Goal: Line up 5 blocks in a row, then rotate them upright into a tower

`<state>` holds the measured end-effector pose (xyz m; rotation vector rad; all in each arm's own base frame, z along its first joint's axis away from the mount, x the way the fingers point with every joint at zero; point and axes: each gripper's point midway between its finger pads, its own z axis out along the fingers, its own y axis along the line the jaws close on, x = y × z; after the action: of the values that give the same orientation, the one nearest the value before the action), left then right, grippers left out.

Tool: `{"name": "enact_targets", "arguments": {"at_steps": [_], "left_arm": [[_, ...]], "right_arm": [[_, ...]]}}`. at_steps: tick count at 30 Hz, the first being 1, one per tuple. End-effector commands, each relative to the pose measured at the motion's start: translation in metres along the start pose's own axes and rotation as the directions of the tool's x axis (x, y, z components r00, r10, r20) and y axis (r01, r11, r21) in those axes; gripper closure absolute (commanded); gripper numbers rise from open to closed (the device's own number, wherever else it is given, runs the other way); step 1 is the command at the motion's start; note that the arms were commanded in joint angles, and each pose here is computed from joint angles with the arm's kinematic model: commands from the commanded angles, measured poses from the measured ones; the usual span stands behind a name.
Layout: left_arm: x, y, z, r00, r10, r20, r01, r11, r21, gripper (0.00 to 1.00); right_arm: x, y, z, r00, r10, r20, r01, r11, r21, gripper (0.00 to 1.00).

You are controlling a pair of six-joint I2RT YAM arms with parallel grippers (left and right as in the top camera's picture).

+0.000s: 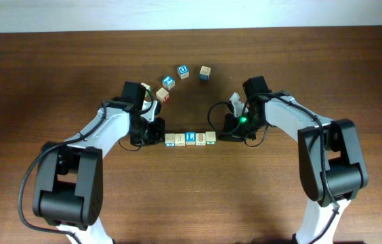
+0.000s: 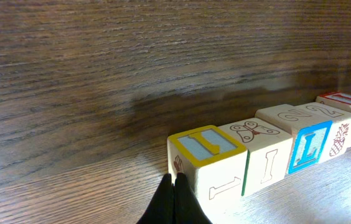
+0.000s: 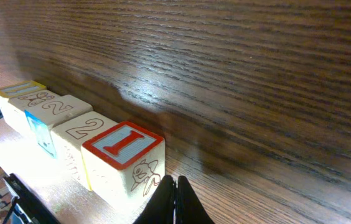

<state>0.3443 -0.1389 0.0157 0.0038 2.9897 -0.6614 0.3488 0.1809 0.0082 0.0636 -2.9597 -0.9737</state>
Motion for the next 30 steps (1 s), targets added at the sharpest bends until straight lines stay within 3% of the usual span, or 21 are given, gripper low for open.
{"name": "enact_targets", "arguments": {"at_steps": [1, 30], "left_arm": [[0.003, -0.003, 0.004, 1.0, -0.017, -0.014, 0.017, 1.0, 0.022, 1.0], [0.001, -0.007, 0.004, 1.0, -0.011, -0.009, 0.012, 0.999, 0.043, 1.0]], "right_arm": [[0.0, -0.001, -0.001, 1.0, 0.014, 0.0, -0.014, 1.0, -0.02, 0.95], [0.008, 0.022, 0.009, 1.0, -0.007, -0.03, 0.005, 0.997, -0.073, 0.95]]}}
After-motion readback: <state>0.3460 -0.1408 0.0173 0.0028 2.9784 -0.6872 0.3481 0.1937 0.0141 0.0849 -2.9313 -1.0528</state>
